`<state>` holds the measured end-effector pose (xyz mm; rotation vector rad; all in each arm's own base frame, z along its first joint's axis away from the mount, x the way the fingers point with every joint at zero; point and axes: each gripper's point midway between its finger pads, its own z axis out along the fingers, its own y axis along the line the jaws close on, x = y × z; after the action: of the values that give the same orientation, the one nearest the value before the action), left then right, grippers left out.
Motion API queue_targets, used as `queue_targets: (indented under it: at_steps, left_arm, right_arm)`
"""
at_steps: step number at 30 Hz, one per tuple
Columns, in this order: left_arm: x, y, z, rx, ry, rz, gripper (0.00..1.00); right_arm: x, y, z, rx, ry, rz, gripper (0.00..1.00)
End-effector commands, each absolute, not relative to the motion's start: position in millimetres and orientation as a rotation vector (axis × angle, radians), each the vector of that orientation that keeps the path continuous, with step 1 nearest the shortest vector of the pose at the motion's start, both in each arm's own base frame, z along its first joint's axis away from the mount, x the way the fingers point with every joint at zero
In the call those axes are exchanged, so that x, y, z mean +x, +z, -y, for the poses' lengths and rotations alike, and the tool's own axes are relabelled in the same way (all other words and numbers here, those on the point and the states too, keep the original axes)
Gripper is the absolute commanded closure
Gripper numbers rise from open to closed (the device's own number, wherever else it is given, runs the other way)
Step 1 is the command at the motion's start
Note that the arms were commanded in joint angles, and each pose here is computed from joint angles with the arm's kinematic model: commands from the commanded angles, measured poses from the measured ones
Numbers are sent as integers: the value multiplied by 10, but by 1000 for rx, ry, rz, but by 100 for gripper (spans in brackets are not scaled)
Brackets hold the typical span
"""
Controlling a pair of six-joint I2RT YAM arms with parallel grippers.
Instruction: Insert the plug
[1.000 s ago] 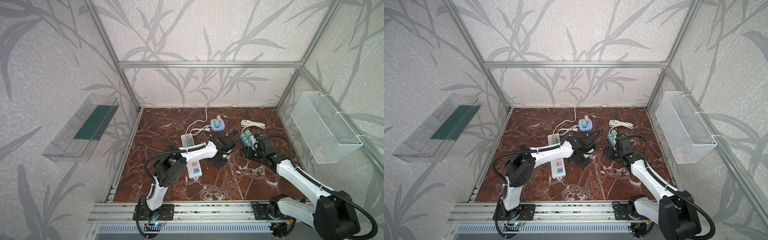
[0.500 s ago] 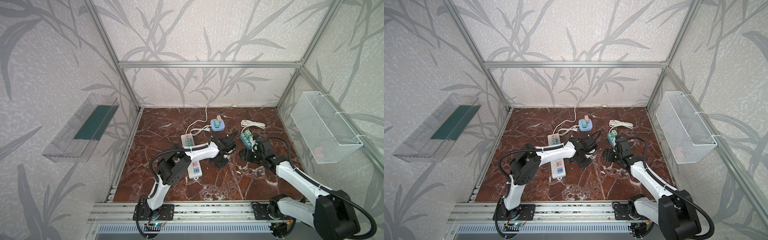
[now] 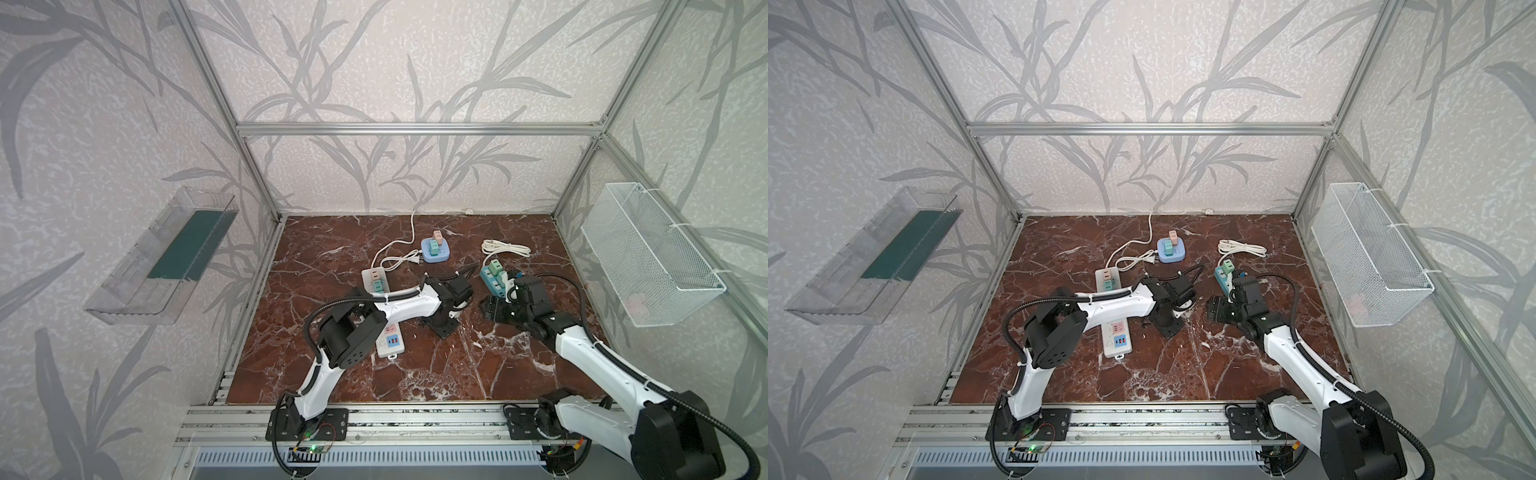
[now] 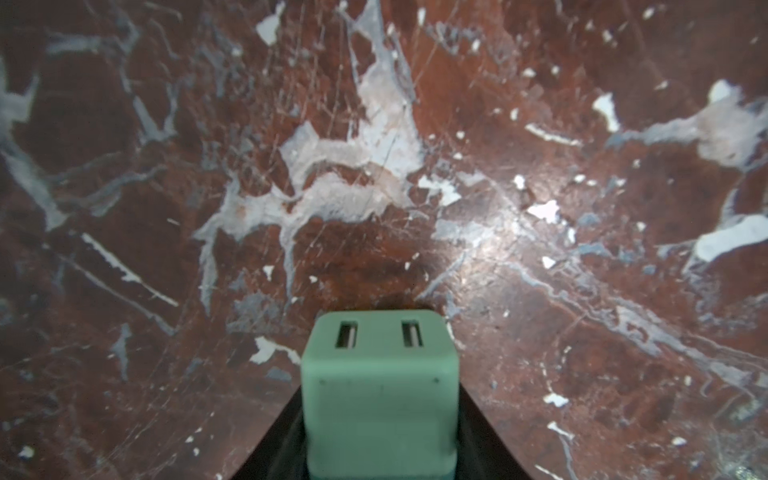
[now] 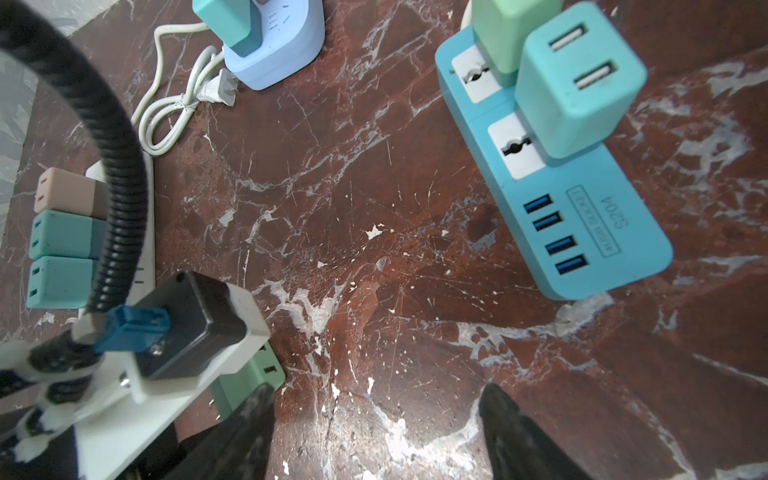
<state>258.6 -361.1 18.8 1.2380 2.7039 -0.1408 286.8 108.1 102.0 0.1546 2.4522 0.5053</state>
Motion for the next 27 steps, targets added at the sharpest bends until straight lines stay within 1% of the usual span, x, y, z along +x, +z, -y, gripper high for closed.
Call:
queue_targets:
  at_steps: [1,4,6,11,15,20,22,27]
  left_arm:
    - [2489,59,3562,1284,-109,-2747,58]
    - [2505,135,3581,1274,-120,-2718,70]
    - [2534,238,3615,1246,-152,-2681,72]
    - [2604,607,3704,1167,-267,-2535,73]
    - [2712,1014,3698,1045,-343,-2344,74]
    - [2801,1456,3588,907,-407,-2049,79]
    - [2779,1612,3559,885,-448,-1911,80]
    - [2600,1870,3579,929,-551,-1677,82]
  right_arm:
    - [2835,1048,-1055,149,497,-2451,23]
    - [2843,1094,-1062,146,503,-2443,24]
    - [2834,1134,-1069,142,510,-2438,24]
    - [2808,1260,-1074,134,522,-2420,26]
    - [2785,1409,-1091,122,546,-2398,27]
    - [2778,1553,-1331,48,704,-2398,32]
    - [2785,1639,-1442,5,760,-2395,36]
    - [2765,1955,-1767,-189,826,-2353,39]
